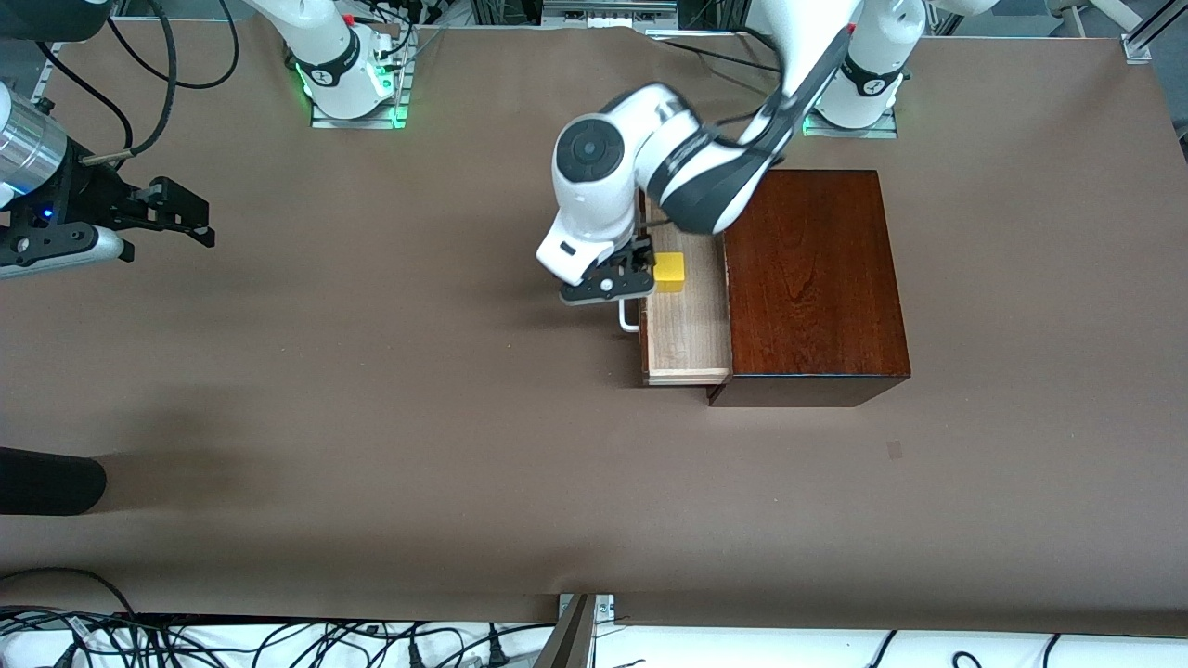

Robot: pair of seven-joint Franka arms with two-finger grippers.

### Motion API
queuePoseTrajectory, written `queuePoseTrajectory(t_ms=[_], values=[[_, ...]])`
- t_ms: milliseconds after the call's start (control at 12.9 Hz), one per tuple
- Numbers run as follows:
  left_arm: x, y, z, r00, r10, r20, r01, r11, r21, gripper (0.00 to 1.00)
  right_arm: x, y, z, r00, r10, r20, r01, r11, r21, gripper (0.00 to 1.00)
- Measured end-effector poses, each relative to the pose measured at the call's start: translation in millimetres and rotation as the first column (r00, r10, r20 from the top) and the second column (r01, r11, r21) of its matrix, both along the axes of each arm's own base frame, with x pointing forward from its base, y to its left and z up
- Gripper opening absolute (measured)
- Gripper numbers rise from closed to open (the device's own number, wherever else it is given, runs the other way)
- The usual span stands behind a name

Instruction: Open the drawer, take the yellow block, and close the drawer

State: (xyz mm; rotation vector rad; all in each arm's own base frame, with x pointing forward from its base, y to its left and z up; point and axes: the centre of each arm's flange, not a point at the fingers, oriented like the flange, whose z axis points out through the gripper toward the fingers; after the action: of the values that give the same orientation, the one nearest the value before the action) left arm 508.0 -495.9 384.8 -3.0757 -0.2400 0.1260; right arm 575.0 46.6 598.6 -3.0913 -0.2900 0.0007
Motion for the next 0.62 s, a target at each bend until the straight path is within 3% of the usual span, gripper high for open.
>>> queuePoseTrajectory(t_ms=[386, 618], values=[[47, 132, 128, 0.986, 0.169, -0.006, -0.168, 0.984, 0.062, 1.0, -1, 8, 0, 1.0, 0.014, 0.0, -0.014, 1.0, 0.001, 1.0], [78, 239, 166, 0.988, 0.147, -0.036, -0.144, 0.987, 0.065, 1.0, -4, 36, 0, 0.998, 0.06, 0.0, -0.06, 0.998, 0.004, 1.0]])
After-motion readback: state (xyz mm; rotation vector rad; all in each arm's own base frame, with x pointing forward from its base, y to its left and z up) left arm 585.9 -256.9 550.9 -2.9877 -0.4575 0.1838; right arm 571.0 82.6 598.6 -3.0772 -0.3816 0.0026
